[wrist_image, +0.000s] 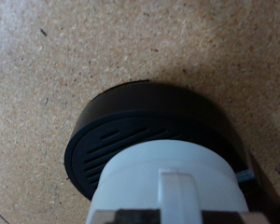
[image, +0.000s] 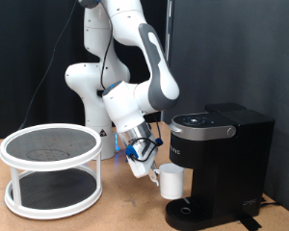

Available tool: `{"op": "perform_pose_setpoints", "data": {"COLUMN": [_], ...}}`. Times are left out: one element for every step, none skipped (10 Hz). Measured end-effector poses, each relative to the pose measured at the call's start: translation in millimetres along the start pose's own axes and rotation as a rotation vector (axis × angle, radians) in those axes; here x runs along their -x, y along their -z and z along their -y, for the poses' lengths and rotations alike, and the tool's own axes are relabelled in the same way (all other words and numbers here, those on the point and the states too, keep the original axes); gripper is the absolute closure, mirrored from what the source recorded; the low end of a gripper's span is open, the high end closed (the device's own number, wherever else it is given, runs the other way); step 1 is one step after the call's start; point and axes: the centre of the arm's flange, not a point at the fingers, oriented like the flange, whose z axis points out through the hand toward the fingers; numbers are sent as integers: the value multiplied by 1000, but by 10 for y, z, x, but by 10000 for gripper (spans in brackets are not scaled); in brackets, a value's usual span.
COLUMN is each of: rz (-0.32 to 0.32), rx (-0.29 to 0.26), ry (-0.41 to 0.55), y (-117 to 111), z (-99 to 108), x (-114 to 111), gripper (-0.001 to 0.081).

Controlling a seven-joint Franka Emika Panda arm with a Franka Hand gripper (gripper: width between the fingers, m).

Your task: Make a cup of coffee with the keurig machine

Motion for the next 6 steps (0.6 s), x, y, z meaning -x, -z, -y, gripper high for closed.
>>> {"op": "perform_pose_setpoints", "data": {"rz": [6,10,15,17,17,17], "rx": [0,-3,-7,-8,-9,-12], "ry": [-3,-4,-3,-5,-7,-9], "y": [-23,-44,-57,-78,-99,-124], "z": [-15,-23,-23,-15,-6,5], "x": [36,73,109,140,162,176], "gripper": [805,805,805,805,805,805]}}
